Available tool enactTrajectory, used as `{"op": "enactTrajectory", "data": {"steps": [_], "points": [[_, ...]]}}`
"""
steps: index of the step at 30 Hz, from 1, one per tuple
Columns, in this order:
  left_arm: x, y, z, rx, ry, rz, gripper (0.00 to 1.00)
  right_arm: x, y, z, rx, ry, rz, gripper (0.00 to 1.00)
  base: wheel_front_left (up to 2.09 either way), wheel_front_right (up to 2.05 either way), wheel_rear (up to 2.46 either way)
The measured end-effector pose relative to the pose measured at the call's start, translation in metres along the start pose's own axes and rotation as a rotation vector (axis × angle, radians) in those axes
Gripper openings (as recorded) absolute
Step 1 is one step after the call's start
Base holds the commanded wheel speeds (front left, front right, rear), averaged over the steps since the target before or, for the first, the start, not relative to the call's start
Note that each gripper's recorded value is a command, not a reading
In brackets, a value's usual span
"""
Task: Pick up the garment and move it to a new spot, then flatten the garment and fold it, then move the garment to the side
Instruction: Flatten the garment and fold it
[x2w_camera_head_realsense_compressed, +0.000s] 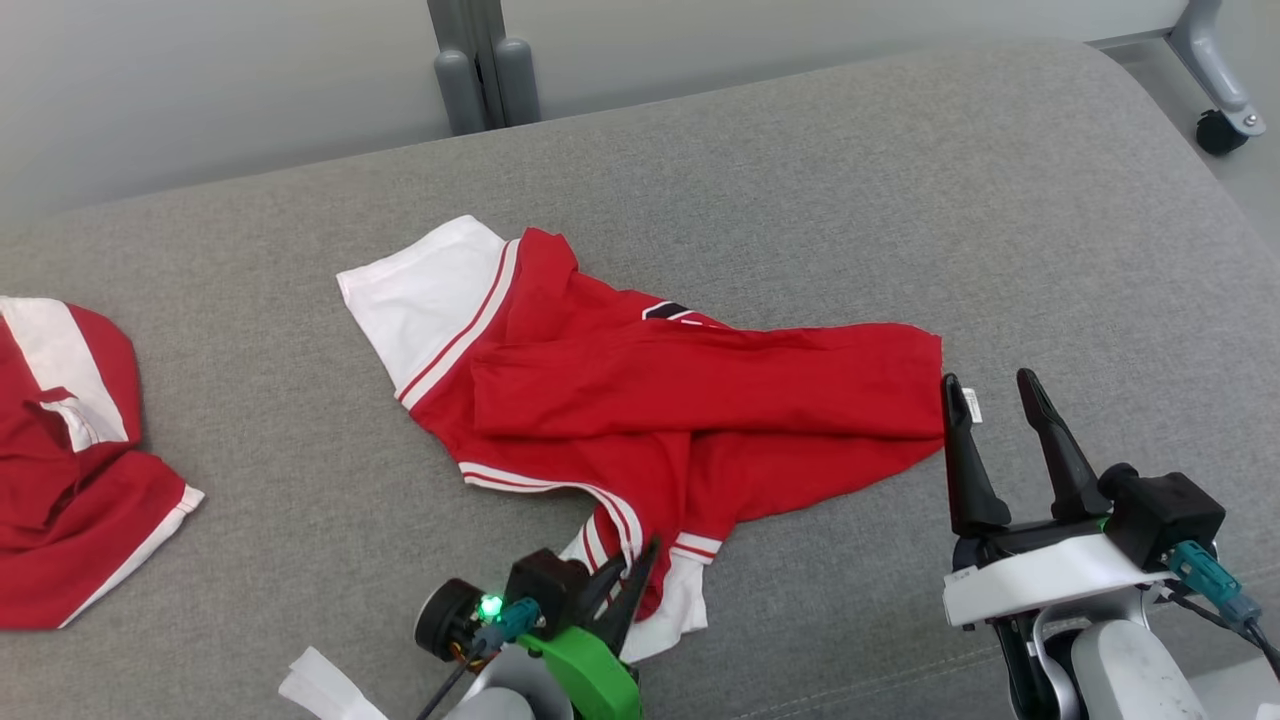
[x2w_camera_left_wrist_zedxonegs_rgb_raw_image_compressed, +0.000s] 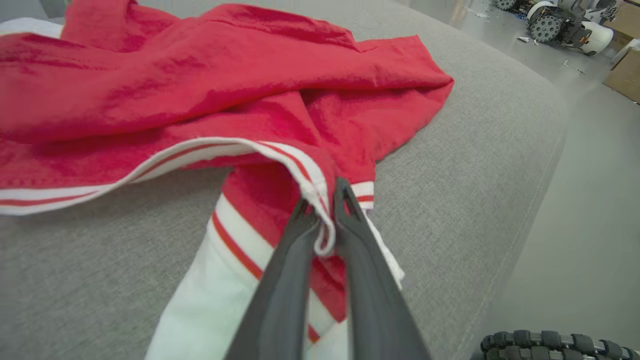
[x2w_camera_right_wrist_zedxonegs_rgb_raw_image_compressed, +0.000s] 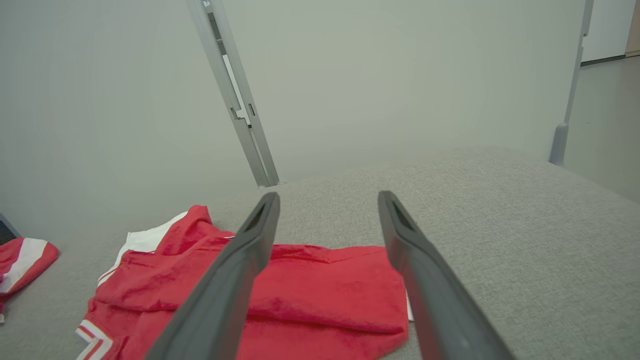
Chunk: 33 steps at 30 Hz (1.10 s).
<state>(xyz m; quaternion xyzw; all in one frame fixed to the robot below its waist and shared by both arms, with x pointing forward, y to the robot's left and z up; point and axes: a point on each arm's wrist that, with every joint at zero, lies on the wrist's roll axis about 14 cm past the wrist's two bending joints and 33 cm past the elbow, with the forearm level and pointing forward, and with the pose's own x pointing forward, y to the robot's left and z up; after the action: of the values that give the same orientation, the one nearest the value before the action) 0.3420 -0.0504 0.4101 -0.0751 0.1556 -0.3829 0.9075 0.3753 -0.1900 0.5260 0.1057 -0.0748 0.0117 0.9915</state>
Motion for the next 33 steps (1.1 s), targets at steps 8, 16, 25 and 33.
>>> {"op": "enactTrajectory", "data": {"steps": [8,16,25,33], "points": [[-0.003,0.034,0.049,0.065,-0.136,0.102,0.0,0.003,0.004,0.001,0.005,-0.007,0.013,1.0,0.0,0.0,0.0],[-0.053,0.131,0.098,0.162,-0.25,0.371,0.0,0.007,0.012,0.002,0.012,-0.013,0.035,1.0,0.0,0.0,0.0],[-0.076,0.179,0.087,0.161,-0.198,0.484,0.0,0.005,-0.003,-0.004,0.0,0.01,-0.009,1.0,0.0,0.0,0.0],[-0.076,0.176,0.082,0.095,-0.22,0.509,1.0,0.001,-0.01,-0.007,-0.006,0.019,-0.031,1.0,0.0,0.0,0.0]]}}
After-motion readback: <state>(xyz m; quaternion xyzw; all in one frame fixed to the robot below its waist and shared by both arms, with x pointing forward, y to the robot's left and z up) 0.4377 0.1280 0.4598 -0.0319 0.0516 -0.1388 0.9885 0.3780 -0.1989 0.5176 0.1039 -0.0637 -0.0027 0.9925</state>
